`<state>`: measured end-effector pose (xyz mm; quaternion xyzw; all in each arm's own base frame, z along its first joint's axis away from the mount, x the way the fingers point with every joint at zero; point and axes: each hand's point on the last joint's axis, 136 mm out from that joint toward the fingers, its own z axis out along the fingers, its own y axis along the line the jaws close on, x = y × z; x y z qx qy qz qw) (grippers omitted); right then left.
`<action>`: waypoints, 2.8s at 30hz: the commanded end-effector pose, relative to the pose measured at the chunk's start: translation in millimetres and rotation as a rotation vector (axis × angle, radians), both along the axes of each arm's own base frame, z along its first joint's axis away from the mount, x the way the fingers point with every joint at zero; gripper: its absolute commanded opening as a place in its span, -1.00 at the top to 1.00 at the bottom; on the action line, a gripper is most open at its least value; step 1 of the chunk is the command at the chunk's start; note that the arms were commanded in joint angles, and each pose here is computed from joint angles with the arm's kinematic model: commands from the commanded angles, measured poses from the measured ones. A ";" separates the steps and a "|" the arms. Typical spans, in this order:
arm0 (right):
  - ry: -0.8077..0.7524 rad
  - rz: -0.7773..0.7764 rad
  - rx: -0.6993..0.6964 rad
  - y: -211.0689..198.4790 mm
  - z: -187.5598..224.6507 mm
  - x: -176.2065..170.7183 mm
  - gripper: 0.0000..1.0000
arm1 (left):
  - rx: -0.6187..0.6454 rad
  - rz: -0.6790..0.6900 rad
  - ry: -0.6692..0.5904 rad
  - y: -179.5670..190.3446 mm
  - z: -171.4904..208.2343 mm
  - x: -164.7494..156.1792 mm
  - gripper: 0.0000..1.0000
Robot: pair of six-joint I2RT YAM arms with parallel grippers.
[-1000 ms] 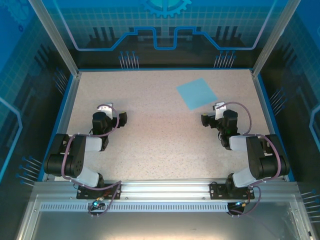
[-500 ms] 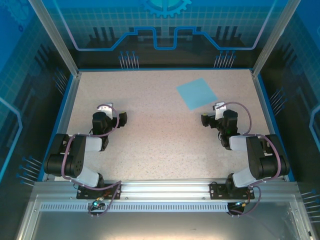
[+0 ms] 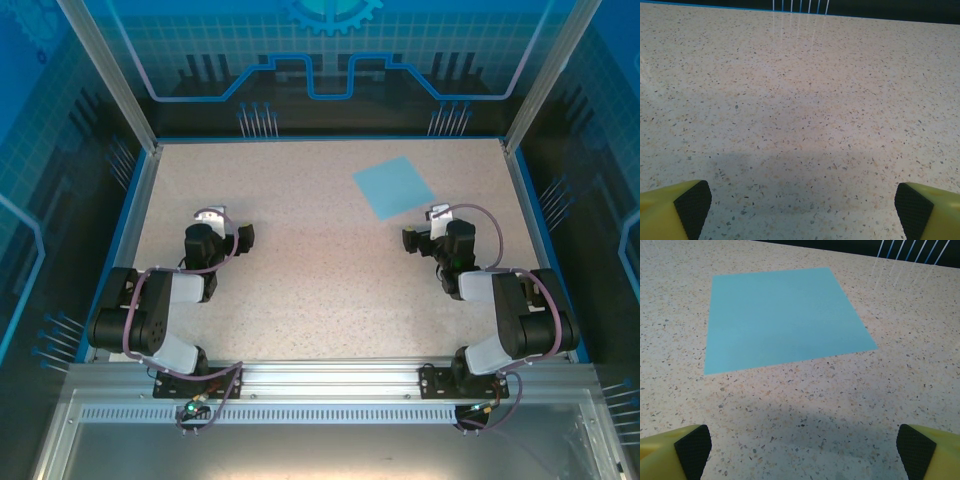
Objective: Fold a paper plane with a square sheet of paper (pick it up from the middle)
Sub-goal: Move the square sheet of paper to the center of the table.
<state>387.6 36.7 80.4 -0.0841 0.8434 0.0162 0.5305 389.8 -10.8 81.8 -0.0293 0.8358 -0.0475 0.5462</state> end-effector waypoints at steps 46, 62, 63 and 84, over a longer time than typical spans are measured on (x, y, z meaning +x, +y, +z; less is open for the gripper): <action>0.653 0.182 0.510 96.1 44.0 77.1 -0.99 | -0.539 0.138 0.193 -5.3 81.8 8.3 -0.97; 0.964 0.112 0.400 124.8 -53.1 64.5 -0.93 | -0.482 -0.034 0.377 -63.8 48.8 -8.6 -0.97; 0.974 0.106 0.391 124.7 -55.6 57.5 -0.93 | -0.486 -0.036 0.377 -64.9 48.9 -12.0 -0.97; 0.736 0.050 0.185 138.0 12.5 -1.9 -0.99 | -0.528 -0.228 0.429 -120.0 41.7 -74.7 -0.97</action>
